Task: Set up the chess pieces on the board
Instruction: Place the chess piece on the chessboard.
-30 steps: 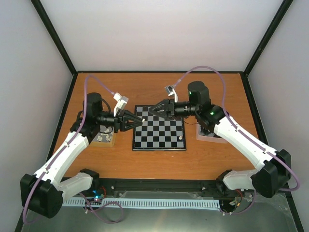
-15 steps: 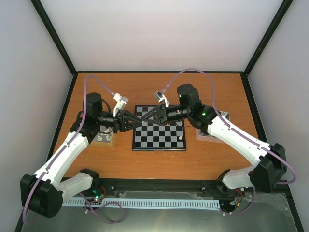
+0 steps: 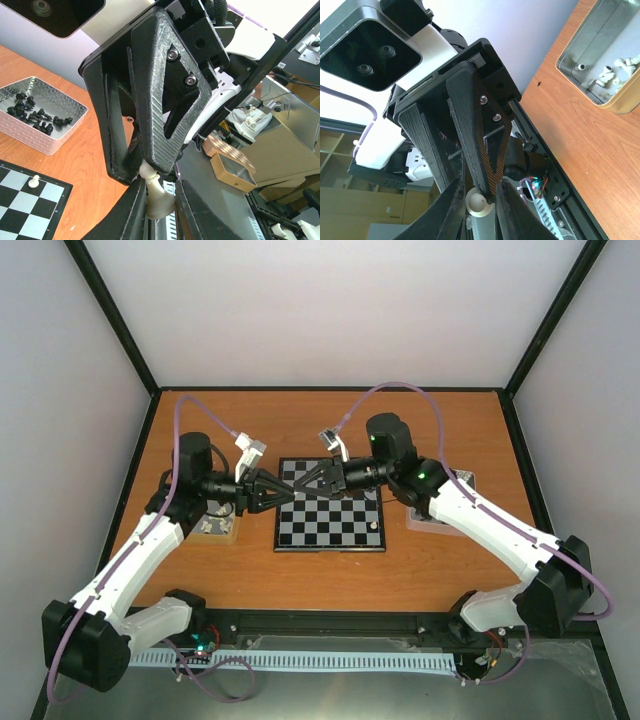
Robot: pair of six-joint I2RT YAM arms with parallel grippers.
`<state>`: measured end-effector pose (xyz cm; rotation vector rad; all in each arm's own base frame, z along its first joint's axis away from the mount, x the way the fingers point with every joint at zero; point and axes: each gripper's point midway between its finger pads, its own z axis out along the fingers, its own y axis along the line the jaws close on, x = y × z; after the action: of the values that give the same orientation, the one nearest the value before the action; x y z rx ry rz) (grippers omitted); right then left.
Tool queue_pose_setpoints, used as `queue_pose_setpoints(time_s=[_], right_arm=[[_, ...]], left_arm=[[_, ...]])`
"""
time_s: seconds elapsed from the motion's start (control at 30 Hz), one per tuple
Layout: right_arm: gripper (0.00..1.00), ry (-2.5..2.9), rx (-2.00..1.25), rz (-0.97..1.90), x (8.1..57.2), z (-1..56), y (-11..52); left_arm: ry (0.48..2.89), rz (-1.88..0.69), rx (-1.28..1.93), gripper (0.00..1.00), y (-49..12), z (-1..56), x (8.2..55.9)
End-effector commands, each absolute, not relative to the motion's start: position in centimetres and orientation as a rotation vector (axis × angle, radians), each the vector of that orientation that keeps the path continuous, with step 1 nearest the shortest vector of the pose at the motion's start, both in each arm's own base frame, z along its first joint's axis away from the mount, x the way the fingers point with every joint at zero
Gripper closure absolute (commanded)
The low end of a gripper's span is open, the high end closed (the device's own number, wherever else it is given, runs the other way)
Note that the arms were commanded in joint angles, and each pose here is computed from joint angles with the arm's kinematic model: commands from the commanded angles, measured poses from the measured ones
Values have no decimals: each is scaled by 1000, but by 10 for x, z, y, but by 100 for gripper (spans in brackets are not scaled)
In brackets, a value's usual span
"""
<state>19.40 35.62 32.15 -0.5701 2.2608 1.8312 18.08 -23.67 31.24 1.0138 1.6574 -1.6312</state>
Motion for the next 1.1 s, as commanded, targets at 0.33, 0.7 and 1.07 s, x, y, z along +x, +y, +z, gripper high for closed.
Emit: queue_pose_setpoints(time_s=[0.33,0.7,1.07], right_arm=[[94,2233,-642,1869,184,325,360],[97,2225,-481,1514,219,308,341],[97,2248,-341,459,271,195,237]], left_arm=[[1613,-1591,1038,86,-238,318,181],[1757,-1523,888,43,-239,301,205],[2071,-1238,526,29,-216,242,246]])
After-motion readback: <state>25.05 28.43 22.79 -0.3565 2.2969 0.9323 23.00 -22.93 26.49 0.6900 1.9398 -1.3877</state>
